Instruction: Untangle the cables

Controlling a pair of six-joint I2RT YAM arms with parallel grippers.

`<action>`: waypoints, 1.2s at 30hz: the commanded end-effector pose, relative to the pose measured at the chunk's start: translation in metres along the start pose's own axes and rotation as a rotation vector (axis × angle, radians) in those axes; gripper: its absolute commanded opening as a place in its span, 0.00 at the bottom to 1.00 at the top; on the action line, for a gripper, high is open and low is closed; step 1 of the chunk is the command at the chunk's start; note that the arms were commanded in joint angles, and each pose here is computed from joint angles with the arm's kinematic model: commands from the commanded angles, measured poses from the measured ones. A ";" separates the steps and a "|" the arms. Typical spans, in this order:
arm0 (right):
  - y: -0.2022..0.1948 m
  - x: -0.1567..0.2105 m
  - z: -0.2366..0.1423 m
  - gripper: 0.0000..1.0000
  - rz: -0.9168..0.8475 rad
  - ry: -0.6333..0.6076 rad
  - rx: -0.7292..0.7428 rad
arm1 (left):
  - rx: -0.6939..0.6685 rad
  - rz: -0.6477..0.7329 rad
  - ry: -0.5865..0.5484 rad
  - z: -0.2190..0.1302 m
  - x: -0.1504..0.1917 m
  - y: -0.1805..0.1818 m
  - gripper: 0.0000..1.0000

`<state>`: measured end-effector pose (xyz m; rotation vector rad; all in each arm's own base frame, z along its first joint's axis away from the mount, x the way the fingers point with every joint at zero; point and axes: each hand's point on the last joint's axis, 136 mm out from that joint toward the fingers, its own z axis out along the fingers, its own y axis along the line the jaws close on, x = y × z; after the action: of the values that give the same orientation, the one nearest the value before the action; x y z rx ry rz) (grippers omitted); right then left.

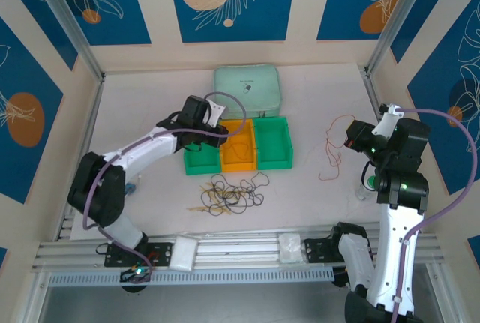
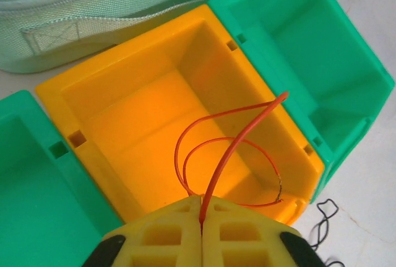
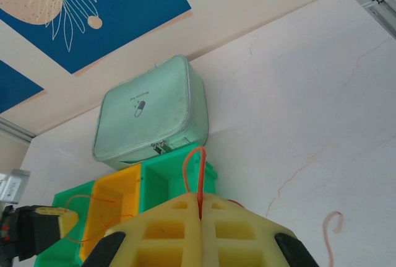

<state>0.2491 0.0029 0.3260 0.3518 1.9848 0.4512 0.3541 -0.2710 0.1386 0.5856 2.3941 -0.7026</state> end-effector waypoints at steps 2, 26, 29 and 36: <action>0.001 0.004 0.003 0.00 0.012 0.018 -0.017 | 0.052 0.021 -0.032 0.006 -0.019 -0.006 0.19; 0.104 -0.002 -0.046 0.00 -0.130 0.030 -0.400 | -0.014 -0.001 -0.202 -0.118 -0.021 -0.030 0.33; 0.128 -0.003 -0.056 0.00 -0.162 0.036 -0.499 | -0.036 -0.008 -0.241 -0.135 -0.017 -0.030 0.39; 0.182 -0.001 -0.064 0.00 -0.223 0.063 -0.705 | -0.209 -0.048 -0.288 -0.169 -0.007 -0.006 0.42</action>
<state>0.2000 0.1398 0.4175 -0.2705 1.8243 0.9267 0.2885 -0.2023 0.2691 0.4080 2.1437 -0.6285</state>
